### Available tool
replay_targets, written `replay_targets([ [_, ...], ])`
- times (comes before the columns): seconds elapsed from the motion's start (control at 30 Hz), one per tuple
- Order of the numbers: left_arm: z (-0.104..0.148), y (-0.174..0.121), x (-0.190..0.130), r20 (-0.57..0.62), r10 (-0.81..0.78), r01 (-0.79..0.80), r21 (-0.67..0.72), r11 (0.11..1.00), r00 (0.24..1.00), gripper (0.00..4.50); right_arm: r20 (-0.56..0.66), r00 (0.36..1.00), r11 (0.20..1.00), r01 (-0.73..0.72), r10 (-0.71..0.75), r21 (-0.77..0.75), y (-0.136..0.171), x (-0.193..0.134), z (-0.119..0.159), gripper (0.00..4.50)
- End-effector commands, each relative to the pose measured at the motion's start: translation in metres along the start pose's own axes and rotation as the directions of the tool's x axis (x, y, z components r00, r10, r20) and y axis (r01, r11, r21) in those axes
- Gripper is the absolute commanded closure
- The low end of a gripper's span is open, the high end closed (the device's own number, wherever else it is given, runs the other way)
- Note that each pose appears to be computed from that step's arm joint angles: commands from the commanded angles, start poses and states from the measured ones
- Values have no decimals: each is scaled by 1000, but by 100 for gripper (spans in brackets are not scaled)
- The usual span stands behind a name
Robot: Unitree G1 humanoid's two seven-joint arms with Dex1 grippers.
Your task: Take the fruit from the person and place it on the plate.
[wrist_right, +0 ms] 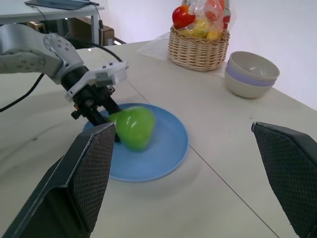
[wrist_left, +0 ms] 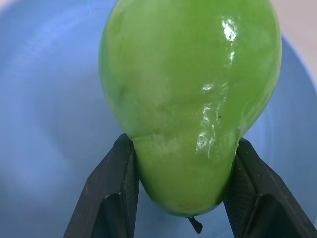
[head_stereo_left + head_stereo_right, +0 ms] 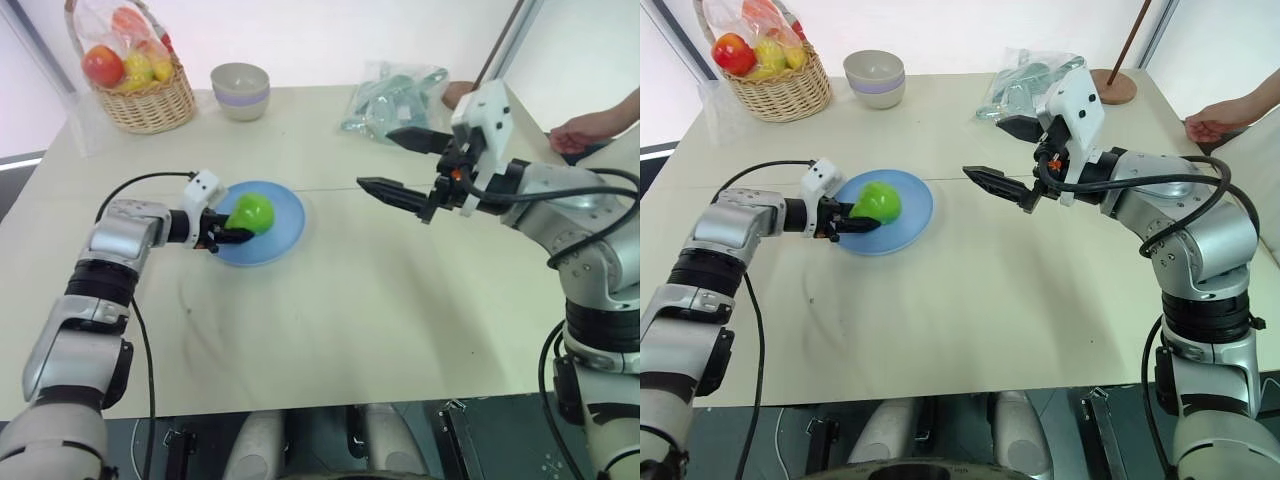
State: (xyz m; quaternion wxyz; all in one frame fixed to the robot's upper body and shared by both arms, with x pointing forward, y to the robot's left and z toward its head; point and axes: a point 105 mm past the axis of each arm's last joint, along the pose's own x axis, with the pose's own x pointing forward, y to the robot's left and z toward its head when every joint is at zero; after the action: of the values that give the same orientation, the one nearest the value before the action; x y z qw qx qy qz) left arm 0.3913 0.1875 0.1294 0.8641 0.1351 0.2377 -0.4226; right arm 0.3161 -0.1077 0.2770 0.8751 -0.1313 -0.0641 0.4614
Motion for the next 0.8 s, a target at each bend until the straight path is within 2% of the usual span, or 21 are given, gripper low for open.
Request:
replay_targets([
  [0.03,-2,3,1,-23,2,-1,35,999,1000,271,42,999,999,7,-5,-37,2,-4,13,0],
  [0.13,-2,3,2,-24,-1,2,38,999,1000,271,41,999,999,7,-5,-35,3,-4,13,0],
  [0.23,-2,2,1,-28,-11,12,41,999,1000,148,39,999,999,5,-4,-32,4,-3,12,0],
  [0.33,-1,3,-2,-22,-10,11,46,999,1000,4,38,999,1000,5,-4,-31,5,-2,11,0],
  [0.53,18,1,-17,48,-22,20,41,999,999,4,38,999,1000,2,-1,-29,4,-2,10,0],
  [0.67,43,-10,-47,114,-73,67,61,996,991,4,34,999,1000,-4,5,-29,4,-2,10,0],
  [0.8,56,-17,-80,131,-76,66,80,995,988,4,15,999,999,-32,32,-22,7,-3,6,0],
])
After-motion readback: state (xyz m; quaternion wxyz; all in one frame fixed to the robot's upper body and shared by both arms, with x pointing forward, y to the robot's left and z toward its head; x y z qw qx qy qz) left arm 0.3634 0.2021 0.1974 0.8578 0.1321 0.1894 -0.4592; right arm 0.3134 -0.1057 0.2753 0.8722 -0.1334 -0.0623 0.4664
